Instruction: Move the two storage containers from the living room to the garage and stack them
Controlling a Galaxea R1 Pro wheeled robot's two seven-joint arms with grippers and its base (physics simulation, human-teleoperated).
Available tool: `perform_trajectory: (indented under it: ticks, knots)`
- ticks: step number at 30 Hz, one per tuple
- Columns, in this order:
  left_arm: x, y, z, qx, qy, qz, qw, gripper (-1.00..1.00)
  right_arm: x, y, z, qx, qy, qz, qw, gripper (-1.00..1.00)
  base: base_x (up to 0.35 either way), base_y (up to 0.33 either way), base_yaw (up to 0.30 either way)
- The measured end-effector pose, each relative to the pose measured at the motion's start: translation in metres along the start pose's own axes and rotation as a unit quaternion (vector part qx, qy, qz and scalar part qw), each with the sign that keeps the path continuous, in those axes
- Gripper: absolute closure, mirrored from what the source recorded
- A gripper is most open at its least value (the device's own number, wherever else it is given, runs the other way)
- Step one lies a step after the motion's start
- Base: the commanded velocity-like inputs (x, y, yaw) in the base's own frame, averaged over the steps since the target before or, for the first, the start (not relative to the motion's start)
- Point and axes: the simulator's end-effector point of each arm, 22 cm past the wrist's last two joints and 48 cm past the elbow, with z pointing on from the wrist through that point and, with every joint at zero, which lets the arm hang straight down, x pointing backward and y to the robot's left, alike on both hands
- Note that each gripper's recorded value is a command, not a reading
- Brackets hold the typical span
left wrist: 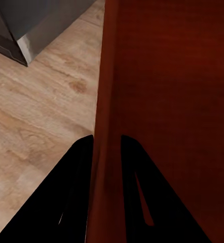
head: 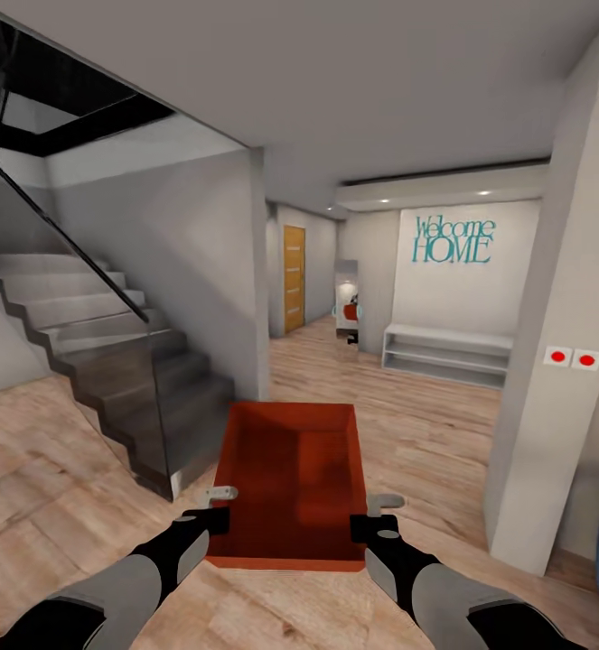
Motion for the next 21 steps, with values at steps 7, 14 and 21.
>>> perform_trajectory:
  ticks: [7,14,21]
  knots:
    - [-0.0004,0.0,0.0,0.0,0.0,0.0,1.0,1.0,0.0,0.0,0.0,0.0,0.0,0.0,1.0,1.0,0.322,0.0,-0.286]
    - [-0.0004,0.0,0.0,0.0,0.0,0.0,1.0,1.0,0.0,0.0,0.0,0.0,0.0,0.0,1.0,1.0,0.322,0.0,-0.263]
    - [-0.0004,0.0002,-0.0001,0.0,0.0,0.0,1.0,1.0,0.0,0.0002,0.0,0.0,0.0,0.0,1.0,1.0,0.322,0.0,-0.034]
